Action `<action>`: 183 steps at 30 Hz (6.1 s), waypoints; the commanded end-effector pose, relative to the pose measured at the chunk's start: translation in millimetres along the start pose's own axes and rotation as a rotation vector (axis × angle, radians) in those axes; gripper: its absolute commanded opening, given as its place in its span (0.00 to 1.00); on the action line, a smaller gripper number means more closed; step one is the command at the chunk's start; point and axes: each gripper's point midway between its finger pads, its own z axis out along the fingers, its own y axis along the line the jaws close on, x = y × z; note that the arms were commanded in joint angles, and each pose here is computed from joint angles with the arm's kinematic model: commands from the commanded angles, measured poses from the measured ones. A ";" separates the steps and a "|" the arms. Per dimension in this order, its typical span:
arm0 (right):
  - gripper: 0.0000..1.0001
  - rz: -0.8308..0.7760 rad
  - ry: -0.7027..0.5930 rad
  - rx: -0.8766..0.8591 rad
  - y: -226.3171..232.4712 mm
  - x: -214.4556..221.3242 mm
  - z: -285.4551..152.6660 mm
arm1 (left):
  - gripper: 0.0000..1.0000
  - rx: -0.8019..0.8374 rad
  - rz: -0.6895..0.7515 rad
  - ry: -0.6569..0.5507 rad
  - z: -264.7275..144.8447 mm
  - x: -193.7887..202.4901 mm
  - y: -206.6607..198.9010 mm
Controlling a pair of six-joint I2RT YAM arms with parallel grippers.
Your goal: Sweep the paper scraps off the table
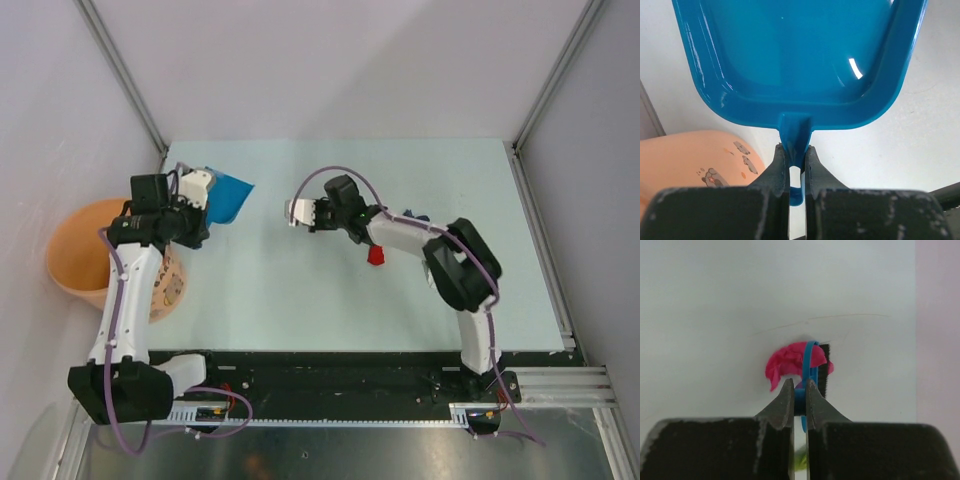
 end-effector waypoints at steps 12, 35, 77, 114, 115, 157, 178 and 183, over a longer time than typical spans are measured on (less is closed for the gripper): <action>0.00 0.287 -0.118 0.118 62.1 -100.9 -157.1 | 0.00 0.158 0.504 0.311 41.6 75.1 -54.0; 0.00 1.005 0.172 0.511 58.3 -41.5 -144.3 | 0.00 0.309 0.776 0.713 92.3 147.6 -91.7; 0.00 0.918 -0.725 0.957 -151.8 -217.8 -462.4 | 0.00 0.663 0.325 -0.107 44.5 -58.6 -156.6; 0.00 1.020 -0.386 0.797 -87.9 -137.7 -380.1 | 0.00 0.252 -0.837 -0.779 -186.4 -31.2 68.2; 0.00 1.021 -0.386 0.793 -87.1 -138.0 -379.3 | 0.00 0.320 -0.914 -0.783 -181.5 -23.7 69.4; 0.00 1.028 -0.381 0.785 -81.5 -137.4 -378.1 | 0.00 0.644 -1.003 -0.681 -162.0 -38.2 41.0; 0.00 0.997 -0.319 0.800 -71.2 -133.6 -378.3 | 0.00 0.158 -0.441 -0.635 -148.9 -78.9 30.1; 0.00 0.937 -0.226 0.776 -64.3 -120.7 -363.6 | 0.00 0.188 -0.314 -0.489 -98.8 -86.3 -2.3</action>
